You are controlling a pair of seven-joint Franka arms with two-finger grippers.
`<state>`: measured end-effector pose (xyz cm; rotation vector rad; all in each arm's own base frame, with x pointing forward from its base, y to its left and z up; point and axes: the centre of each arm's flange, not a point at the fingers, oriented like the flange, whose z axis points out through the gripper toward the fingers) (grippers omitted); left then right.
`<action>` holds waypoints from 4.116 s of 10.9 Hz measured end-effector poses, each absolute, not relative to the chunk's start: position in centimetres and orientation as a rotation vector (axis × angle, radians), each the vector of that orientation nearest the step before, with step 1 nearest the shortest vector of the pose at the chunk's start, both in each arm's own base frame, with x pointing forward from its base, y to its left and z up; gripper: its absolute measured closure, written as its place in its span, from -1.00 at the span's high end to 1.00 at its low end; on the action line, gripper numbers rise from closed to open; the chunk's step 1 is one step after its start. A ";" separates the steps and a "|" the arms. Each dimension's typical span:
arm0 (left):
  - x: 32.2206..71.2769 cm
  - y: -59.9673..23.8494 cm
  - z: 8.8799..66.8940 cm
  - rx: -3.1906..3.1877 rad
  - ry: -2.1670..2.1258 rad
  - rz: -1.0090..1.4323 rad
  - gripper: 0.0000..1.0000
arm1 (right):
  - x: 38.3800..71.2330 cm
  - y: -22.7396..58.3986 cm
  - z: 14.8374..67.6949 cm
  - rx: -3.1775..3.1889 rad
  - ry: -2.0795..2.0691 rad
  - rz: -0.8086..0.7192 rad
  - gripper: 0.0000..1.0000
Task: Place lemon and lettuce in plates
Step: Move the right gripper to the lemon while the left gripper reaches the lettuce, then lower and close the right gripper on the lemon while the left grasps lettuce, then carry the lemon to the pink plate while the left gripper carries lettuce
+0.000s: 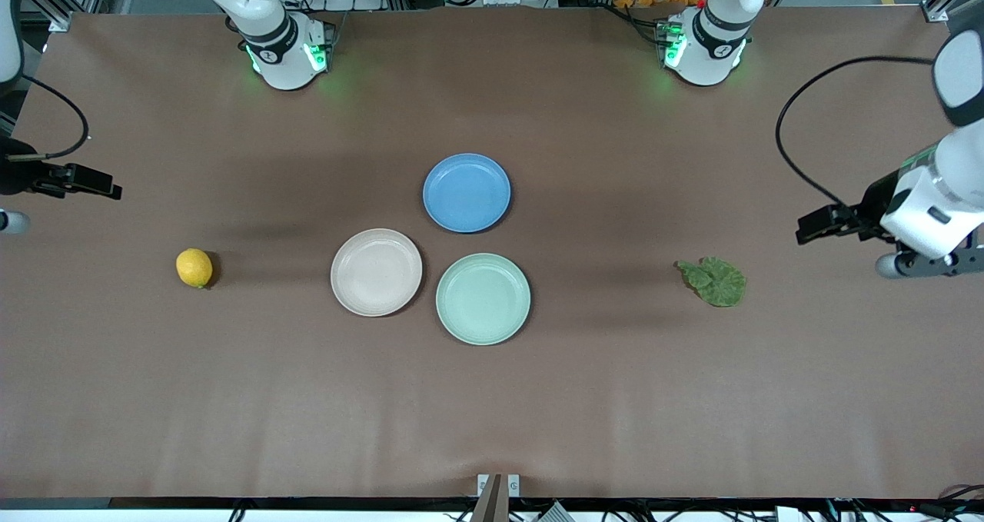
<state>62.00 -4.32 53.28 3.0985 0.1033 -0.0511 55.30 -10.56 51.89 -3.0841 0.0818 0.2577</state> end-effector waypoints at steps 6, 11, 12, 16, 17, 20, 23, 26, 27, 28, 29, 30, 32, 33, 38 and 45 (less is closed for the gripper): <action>62.5 -4.3 41.3 3.090 0.122 0.082 1.00 | 55.6 -10.5 44.6 -3.039 0.002 0.453 1.00; 59.8 -5.2 31.6 3.092 0.105 0.076 1.00 | 55.4 -12.4 39.3 -3.035 -0.060 0.426 1.00; 59.6 -5.6 30.5 3.093 0.095 0.061 1.00 | 54.7 -13.8 37.3 -3.030 -0.088 0.410 1.00; 59.7 -6.3 24.1 3.090 0.087 0.037 1.00 | 54.9 -15.5 30.1 -3.031 -0.152 0.391 1.00; 59.7 -6.3 22.7 3.089 0.087 0.028 1.00 | 55.2 -15.3 28.8 -3.034 -0.158 0.389 1.00; 59.5 -6.5 20.7 3.097 0.078 0.008 1.00 | 55.8 -15.2 26.4 -3.041 -0.181 0.375 1.00; 59.3 -6.2 18.6 3.117 0.051 0.006 1.00 | 56.9 -14.0 22.9 -3.067 -0.224 0.322 1.00; 59.2 -5.9 17.0 3.130 0.036 0.009 1.00 | 56.9 -14.0 20.2 -3.063 -0.241 0.343 1.00; 59.1 -5.9 16.5 3.130 0.035 0.009 1.00 | 56.8 -14.2 20.1 -3.063 -0.250 0.339 1.00; 59.2 -5.9 16.6 3.129 0.034 0.016 0.89 | 56.8 -14.6 20.0 -3.064 -0.251 0.335 1.00; 59.3 -5.9 16.9 3.130 0.031 0.024 0.65 | 56.8 -14.8 19.9 -3.065 -0.249 0.335 1.00; 59.4 -5.8 17.1 3.133 0.029 0.030 0.37 | 56.7 -14.8 19.7 -3.065 -0.249 0.337 1.00; 59.6 -5.9 17.3 3.147 -0.006 0.041 -0.12 | 56.8 -14.8 19.3 -3.063 -0.253 0.343 1.00; 59.7 -6.2 17.4 3.156 -0.037 0.046 -0.39 | 56.8 -14.6 19.1 -3.061 -0.260 0.346 1.00; 61.7 -7.7 19.9 3.198 -0.126 -0.046 -0.80 | 57.1 -14.4 18.8 -3.057 -0.261 0.348 0.37; 63.8 -15.0 28.3 3.182 -0.097 -0.042 -0.80 | 58.4 -8.8 20.2 -2.991 -0.044 0.438 0.37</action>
